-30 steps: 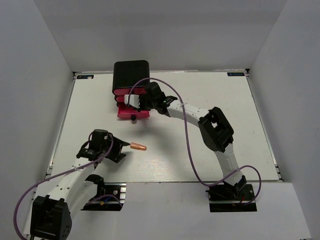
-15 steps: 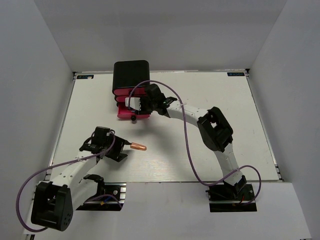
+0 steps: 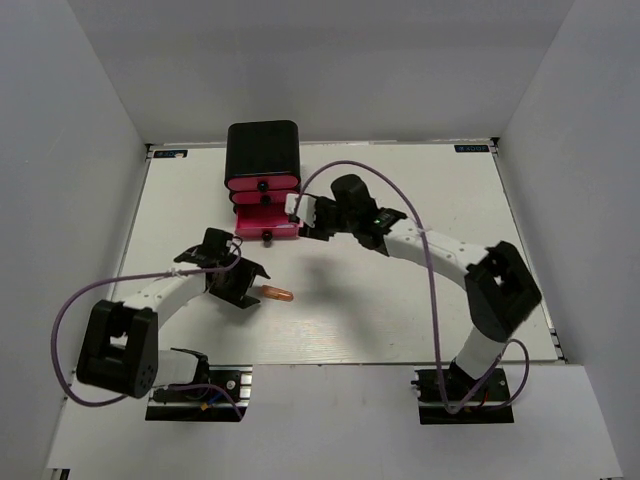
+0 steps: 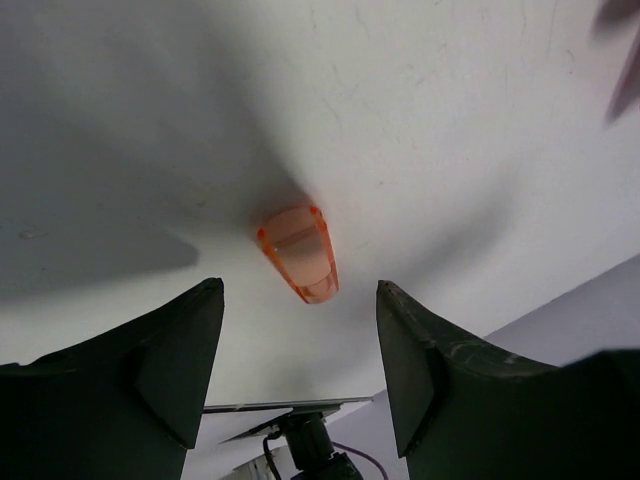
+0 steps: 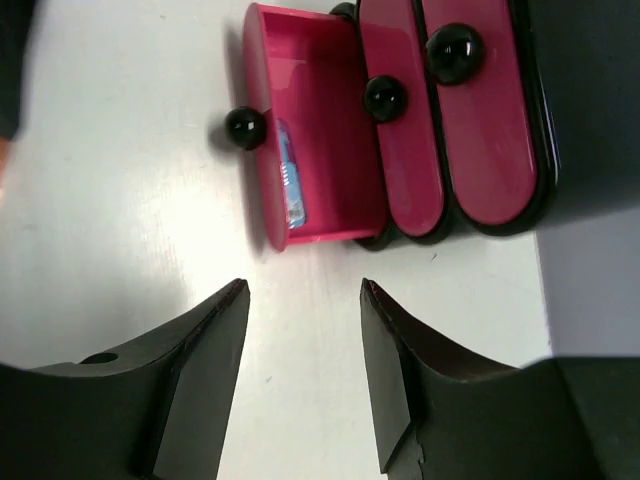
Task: Sort the stationery into containers
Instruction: Grab a piece of stationery with the left arm
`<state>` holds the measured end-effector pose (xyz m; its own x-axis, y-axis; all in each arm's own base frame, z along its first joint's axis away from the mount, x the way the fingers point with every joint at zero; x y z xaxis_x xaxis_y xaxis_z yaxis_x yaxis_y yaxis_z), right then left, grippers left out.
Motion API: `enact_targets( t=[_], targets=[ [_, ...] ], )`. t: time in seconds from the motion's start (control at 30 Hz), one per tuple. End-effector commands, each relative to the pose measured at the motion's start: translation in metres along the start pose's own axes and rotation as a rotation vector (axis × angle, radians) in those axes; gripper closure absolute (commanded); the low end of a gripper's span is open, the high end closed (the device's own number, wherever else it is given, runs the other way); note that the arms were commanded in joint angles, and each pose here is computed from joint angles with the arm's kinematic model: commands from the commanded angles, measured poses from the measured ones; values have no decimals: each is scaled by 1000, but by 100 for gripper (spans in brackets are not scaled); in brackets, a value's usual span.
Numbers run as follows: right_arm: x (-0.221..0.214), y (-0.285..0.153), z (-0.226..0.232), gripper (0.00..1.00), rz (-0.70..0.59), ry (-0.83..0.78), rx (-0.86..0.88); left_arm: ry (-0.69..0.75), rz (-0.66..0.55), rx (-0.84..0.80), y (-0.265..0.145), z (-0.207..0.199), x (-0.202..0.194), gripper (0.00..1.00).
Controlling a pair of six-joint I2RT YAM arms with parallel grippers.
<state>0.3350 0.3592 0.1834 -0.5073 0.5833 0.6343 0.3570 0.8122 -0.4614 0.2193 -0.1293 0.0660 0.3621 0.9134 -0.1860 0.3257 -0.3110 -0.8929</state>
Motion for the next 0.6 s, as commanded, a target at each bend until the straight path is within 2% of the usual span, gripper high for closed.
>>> enact_targets(
  t=[0.0,0.1,0.33,0.47,0.5,0.57],
  targets=[
    [16,-26,-1,46,-78,46,-48,13,0,74,3,-7,-3,28],
    [7,-47,18,46,-67,68,-45,25,0,141,14,-17,-3,29],
    [0,-91,28,46,-70,107,-109,59,-50,222,29,-30,-7,32],
    [-7,-103,34,46,-59,125,-122,66,-56,236,36,-32,-10,47],
    [-10,-105,34,46,-54,137,-127,66,-56,236,36,-32,-10,59],
    [-13,-113,33,46,-51,145,-147,77,-53,236,40,-30,-12,71]
  ],
)
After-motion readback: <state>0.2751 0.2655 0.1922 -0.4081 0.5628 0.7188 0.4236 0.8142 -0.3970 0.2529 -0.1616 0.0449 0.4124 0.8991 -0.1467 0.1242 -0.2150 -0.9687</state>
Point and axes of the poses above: each gripper's point midway between its finger pads, its own y axis out along the fingers, its own z axis along the line the jaws close on, x = y × z, the point moved 3 cm from there along -y, back along the fingers, and after that the axes turned 9 degrees about -y, right-handed, at the moved point
